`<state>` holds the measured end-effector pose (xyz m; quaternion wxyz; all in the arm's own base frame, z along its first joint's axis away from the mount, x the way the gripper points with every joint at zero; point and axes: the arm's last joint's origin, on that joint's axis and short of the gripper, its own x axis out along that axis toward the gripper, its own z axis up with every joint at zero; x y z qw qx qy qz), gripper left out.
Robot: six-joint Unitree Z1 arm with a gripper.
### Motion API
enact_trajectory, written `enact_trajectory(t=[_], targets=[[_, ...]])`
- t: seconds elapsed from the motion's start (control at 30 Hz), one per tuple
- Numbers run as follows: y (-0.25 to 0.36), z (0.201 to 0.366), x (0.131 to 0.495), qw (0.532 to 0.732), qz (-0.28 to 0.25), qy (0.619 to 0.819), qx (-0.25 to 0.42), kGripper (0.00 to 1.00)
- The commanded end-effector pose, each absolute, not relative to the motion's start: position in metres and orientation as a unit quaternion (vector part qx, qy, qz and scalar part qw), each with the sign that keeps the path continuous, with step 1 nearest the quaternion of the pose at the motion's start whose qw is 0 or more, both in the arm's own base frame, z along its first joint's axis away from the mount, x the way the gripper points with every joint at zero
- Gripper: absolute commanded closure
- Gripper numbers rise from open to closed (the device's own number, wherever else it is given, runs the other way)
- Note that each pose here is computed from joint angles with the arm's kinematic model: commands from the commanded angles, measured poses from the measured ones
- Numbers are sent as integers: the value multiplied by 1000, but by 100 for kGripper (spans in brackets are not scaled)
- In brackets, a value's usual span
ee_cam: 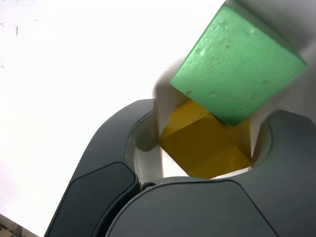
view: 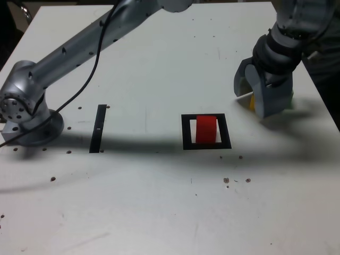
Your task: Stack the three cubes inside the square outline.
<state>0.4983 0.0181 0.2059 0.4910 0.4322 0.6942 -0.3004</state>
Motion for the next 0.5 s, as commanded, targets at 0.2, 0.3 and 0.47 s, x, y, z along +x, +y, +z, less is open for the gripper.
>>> enact_trajectory(t=[0.2,0.3,0.47], targets=[[17,204,498,487,-305,696,431,70],[16,205,498,487,-305,696,431,70],[16,206,496,484,-306,698,429,70]])
